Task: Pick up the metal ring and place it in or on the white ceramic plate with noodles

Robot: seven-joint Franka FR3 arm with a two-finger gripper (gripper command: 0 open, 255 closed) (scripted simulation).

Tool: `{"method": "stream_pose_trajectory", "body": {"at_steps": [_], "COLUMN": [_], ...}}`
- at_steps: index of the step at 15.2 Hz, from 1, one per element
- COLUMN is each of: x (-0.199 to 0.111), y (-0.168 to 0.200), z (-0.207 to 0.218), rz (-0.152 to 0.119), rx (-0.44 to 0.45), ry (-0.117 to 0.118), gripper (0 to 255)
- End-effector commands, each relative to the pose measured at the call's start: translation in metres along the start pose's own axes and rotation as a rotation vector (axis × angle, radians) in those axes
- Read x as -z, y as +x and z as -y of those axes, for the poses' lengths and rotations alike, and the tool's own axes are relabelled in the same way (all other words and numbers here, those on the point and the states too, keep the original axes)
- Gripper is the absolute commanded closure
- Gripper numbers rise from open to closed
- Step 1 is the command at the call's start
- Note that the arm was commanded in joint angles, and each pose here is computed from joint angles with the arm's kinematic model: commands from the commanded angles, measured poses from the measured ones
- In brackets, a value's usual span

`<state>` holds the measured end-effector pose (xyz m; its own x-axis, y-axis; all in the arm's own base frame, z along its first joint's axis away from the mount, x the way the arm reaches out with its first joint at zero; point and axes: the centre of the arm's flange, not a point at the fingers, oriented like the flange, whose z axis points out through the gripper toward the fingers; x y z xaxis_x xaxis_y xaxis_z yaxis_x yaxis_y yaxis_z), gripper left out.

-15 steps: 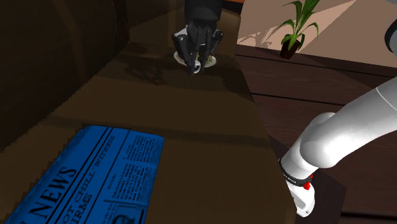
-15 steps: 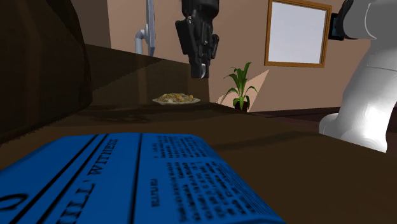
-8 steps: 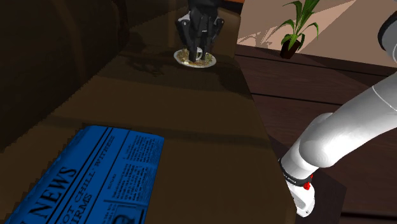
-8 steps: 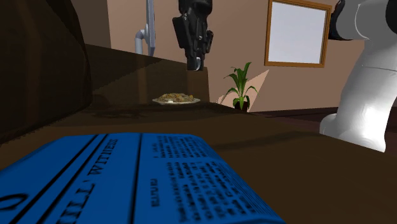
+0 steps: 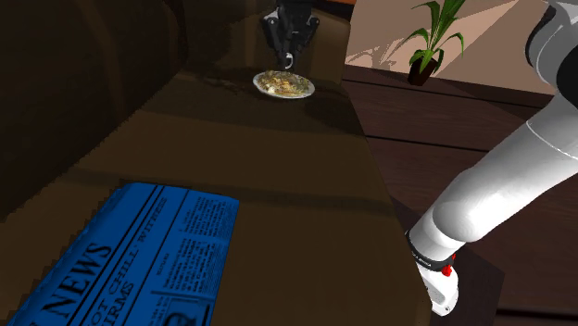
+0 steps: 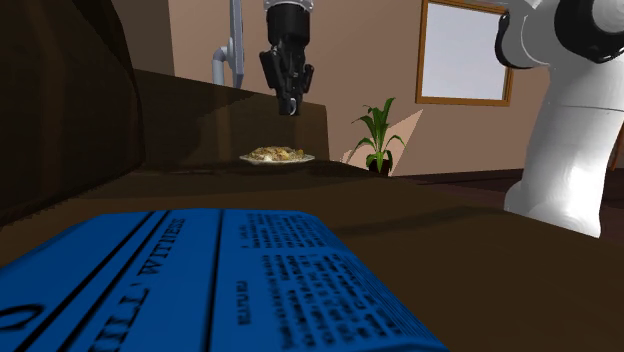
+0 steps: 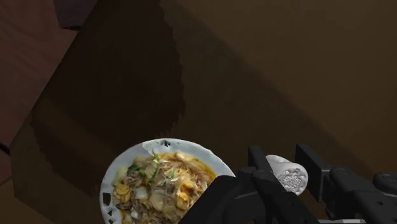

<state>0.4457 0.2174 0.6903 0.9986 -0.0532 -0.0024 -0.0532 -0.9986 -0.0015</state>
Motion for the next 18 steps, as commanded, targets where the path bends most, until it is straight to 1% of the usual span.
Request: {"method": "stream_pose_trajectory", "body": {"at_steps": [1, 10, 11, 18], "x": [0.001, 0.001, 0.001, -0.036], "y": [0.019, 0.107, 0.112, 0.112], "z": [-0.02, -0.099, -0.103, -0.103], "rz": [0.0, 0.0, 0.0, 0.0], "rx": [0.001, 0.001, 0.001, 0.001], "ry": [0.0, 0.0, 0.0, 0.0], "gripper": [255, 255, 255, 255]}}
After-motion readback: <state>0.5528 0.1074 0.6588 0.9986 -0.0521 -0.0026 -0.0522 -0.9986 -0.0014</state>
